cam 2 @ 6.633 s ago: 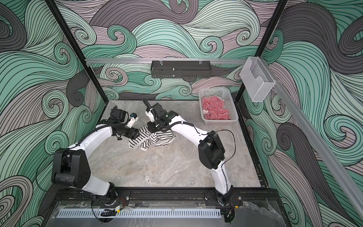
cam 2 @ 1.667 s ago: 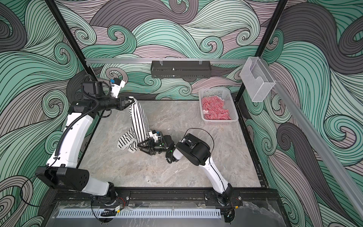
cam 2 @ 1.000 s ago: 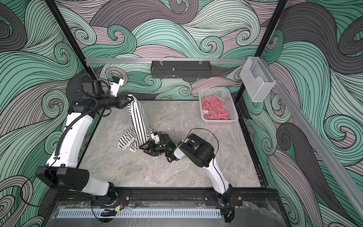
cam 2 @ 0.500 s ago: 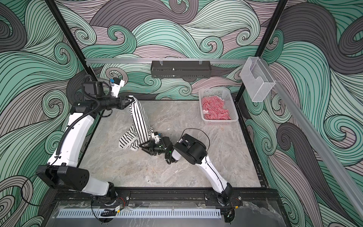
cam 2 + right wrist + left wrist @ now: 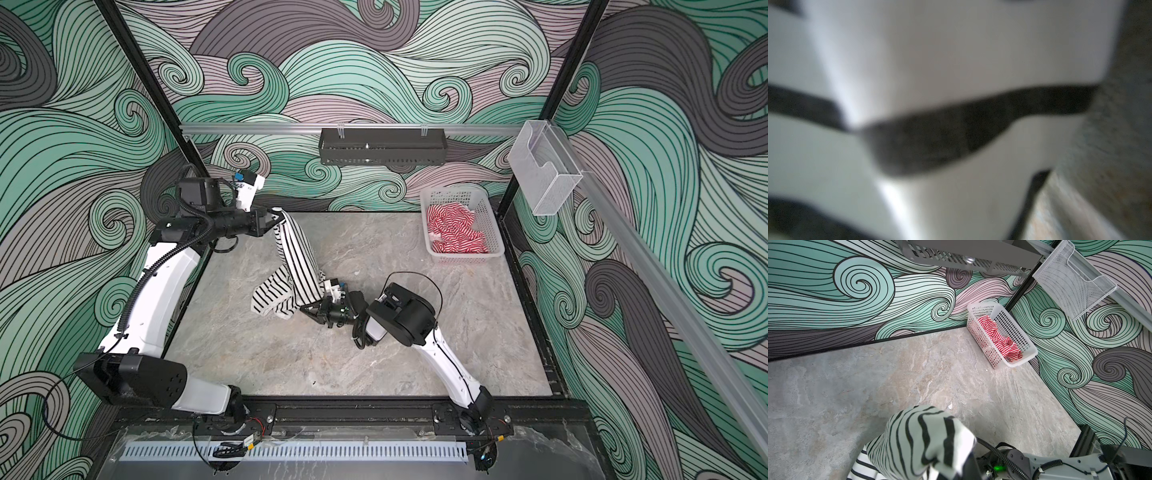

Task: Fold and stack tank tops
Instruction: Smooth out the tank top at the center of the table.

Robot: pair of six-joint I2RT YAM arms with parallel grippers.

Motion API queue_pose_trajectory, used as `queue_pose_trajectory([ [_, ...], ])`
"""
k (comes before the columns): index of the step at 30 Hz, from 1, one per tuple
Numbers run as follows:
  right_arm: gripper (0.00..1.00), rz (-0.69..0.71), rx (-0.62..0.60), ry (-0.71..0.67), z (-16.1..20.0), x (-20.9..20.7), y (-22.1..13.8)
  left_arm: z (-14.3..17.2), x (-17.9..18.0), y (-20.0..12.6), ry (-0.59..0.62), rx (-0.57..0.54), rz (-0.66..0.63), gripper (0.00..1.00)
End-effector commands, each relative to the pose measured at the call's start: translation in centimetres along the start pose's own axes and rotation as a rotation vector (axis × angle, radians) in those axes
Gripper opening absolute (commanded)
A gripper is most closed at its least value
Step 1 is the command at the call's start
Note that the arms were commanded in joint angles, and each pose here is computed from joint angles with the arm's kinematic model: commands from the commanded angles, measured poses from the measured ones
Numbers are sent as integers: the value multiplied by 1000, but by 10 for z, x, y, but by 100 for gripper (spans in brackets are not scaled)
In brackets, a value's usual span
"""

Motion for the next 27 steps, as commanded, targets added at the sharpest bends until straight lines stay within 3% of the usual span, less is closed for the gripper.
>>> queue_pose_trajectory([
  [1, 0, 85, -20, 44, 0, -13, -13, -13, -10, -26, 74, -75, -43, 0],
  [5, 0, 194, 20, 32, 3, -7, -27, -10, -4, -33, 89, -69, -111, 0],
  [8, 0, 401, 91, -6, 10, 3, -48, 0, 5, -35, 100, -15, -188, 0],
  [11, 0, 691, 145, -149, 22, 31, -77, 16, 12, -35, 102, 51, -228, 0],
  [15, 0, 948, 144, -363, 26, 82, -110, 50, 10, -27, 85, 157, -156, 0],
  [18, 0, 1098, 175, -446, 26, 100, -125, 84, 9, -15, 61, 255, -83, 0],
  [27, 0, 1367, 329, -480, 23, 62, -141, 182, 26, 0, 67, 619, -149, 0],
])
Point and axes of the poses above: each gripper's point midway between its finger pads, its own y axis out along the fingers, its own x axis along the line the jaws close on, z = x × y, the point moved 9 cm from there along -y, back along the fingers, and after that the axes turned 7 degrees about y, right-handed, at the moved point
